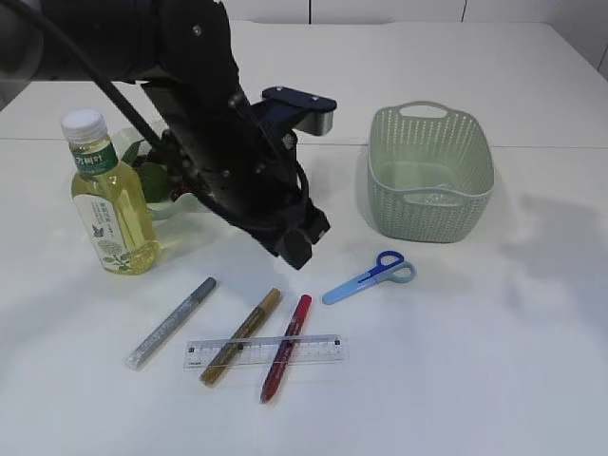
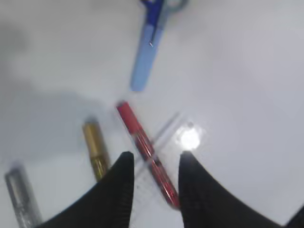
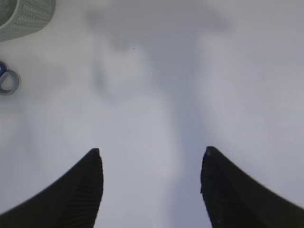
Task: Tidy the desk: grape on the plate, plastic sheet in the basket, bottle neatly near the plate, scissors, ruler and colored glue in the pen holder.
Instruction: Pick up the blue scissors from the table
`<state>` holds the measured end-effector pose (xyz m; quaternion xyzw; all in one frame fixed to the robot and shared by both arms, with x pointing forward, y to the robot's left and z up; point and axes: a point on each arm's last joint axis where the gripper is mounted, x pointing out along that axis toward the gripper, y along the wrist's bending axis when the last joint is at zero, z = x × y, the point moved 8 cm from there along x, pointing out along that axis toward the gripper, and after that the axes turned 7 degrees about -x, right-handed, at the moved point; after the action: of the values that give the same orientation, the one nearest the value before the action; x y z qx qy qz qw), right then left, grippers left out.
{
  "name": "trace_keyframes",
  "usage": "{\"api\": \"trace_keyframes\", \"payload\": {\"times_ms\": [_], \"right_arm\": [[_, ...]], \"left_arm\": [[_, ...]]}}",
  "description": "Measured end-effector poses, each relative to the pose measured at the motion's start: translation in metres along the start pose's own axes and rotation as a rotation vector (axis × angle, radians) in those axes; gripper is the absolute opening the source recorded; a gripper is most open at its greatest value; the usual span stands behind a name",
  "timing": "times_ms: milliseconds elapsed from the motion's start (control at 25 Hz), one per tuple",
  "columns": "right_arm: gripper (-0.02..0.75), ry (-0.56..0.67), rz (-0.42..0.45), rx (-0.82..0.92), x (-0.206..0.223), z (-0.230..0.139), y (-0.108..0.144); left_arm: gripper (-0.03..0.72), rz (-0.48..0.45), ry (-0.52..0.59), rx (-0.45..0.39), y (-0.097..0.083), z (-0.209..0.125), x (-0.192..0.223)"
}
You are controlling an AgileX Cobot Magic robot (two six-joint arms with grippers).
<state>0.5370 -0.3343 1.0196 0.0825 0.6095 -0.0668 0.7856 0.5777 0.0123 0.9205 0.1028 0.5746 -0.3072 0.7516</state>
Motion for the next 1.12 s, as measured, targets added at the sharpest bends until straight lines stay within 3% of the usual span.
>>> {"api": "trace_keyframes", "payload": {"times_ms": [240, 560, 960, 1120], "right_arm": [[0.506, 0.0, 0.0, -0.002, 0.0, 0.0, 0.0], [0.507, 0.0, 0.002, -0.001, 0.0, 0.0, 0.0], [0.507, 0.0, 0.003, -0.001, 0.0, 0.0, 0.001], [0.507, 0.0, 0.003, -0.001, 0.0, 0.0, 0.001]], "left_arm": [[0.239, -0.069, 0.188, 0.105, -0.012, -0.032, -0.004], [0.239, -0.005, 0.123, 0.237, -0.008, 0.004, -0.017], [0.258, 0.029, 0.19, 0.349, -0.023, 0.031, 0.046], [0.26, 0.034, 0.195, 0.365, -0.02, 0.038, 0.07]]}}
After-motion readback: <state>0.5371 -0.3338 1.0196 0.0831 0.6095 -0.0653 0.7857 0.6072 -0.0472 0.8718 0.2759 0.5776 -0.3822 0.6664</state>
